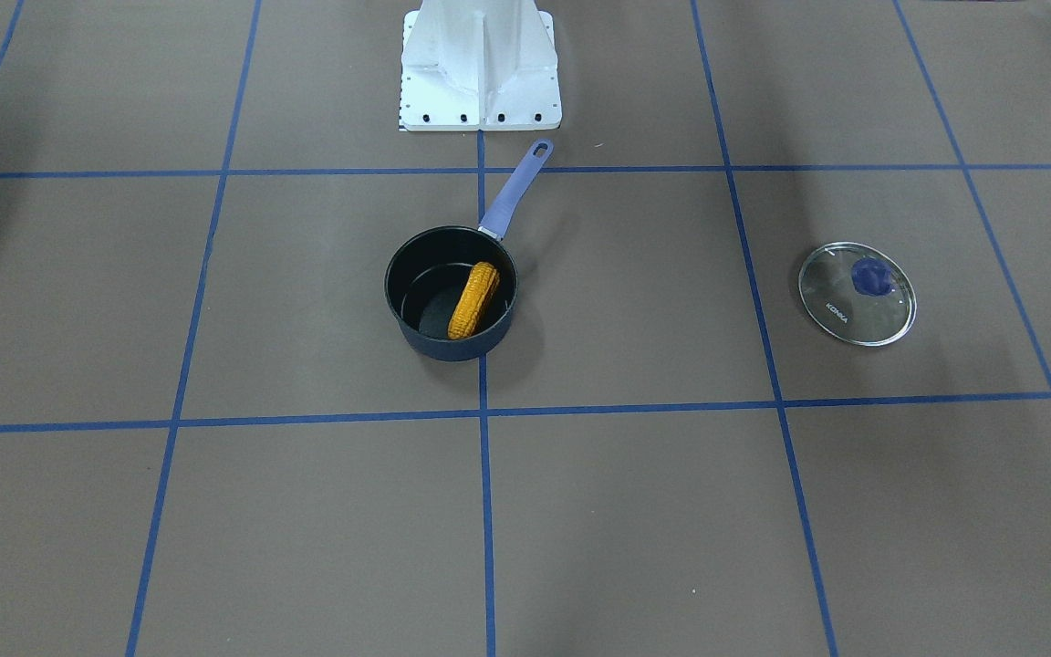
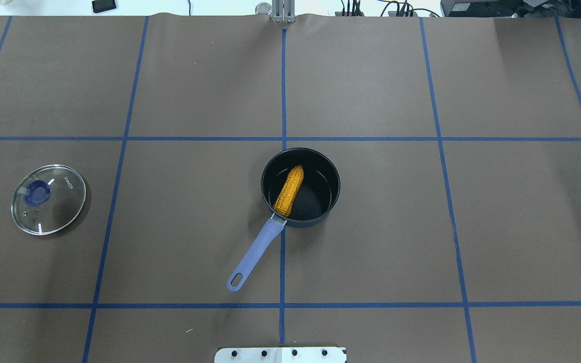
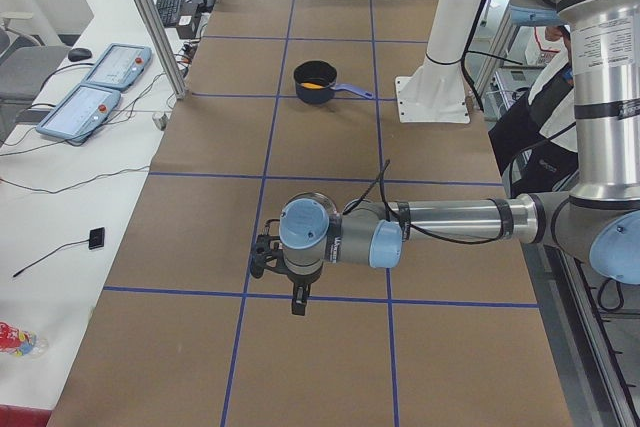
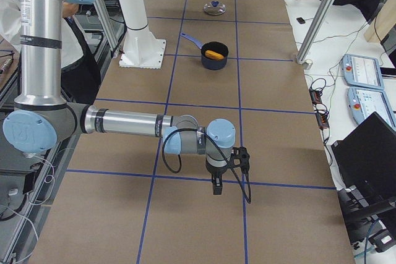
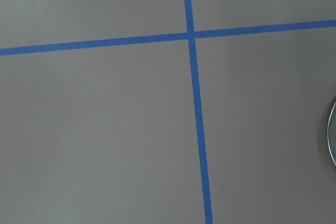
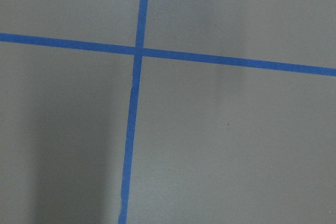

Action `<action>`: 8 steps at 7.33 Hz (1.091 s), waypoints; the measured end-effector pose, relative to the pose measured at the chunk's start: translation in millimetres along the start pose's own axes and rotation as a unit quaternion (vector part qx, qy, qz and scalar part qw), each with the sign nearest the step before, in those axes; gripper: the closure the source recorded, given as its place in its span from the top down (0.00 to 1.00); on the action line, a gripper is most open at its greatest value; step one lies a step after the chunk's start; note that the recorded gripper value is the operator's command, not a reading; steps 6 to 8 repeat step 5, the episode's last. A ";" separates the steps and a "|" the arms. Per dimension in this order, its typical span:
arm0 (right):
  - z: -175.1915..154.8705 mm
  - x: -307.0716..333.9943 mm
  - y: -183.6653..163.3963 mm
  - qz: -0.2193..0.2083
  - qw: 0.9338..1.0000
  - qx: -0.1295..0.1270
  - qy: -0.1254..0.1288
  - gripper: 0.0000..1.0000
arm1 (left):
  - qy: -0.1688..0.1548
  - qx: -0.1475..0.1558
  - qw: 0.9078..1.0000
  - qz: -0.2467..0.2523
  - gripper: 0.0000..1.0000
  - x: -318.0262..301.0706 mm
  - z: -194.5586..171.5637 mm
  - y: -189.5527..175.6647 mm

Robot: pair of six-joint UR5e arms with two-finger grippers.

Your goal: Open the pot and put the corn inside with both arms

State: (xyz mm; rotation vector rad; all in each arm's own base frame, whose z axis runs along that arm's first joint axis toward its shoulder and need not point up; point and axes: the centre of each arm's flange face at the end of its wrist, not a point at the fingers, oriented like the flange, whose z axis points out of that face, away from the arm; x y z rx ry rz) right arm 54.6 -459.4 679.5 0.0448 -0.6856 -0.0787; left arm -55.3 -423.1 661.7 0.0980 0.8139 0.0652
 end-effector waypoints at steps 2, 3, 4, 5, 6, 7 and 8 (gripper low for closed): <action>0.0 0.0 0.1 0.000 1.000 0.000 0.000 1.00 | 0.000 0.000 1.000 0.000 0.98 0.3 -0.3 0.1; 0.2 0.1 0.4 0.000 1.000 0.000 0.000 1.00 | 0.000 0.000 1.000 -0.001 0.98 0.2 -0.3 0.3; 0.5 0.3 0.9 0.000 1.000 -0.001 0.000 1.00 | 0.000 0.000 1.000 -0.001 0.98 0.0 -0.1 0.6; 0.5 0.4 1.2 0.001 1.000 -0.001 0.000 1.00 | 0.001 -0.001 1.000 -0.001 0.98 -0.4 0.4 2.0; 0.5 0.4 1.2 0.001 1.000 -0.001 0.000 1.00 | 0.001 -0.001 1.000 -0.001 0.98 -0.4 0.4 2.0; 0.5 0.4 1.2 0.001 1.000 -0.001 0.000 1.00 | 0.001 -0.001 1.000 -0.001 0.98 -0.4 0.4 2.0; 0.5 0.4 1.2 0.001 1.000 -0.001 0.000 1.00 | 0.001 -0.001 1.000 -0.001 0.98 -0.4 0.4 2.0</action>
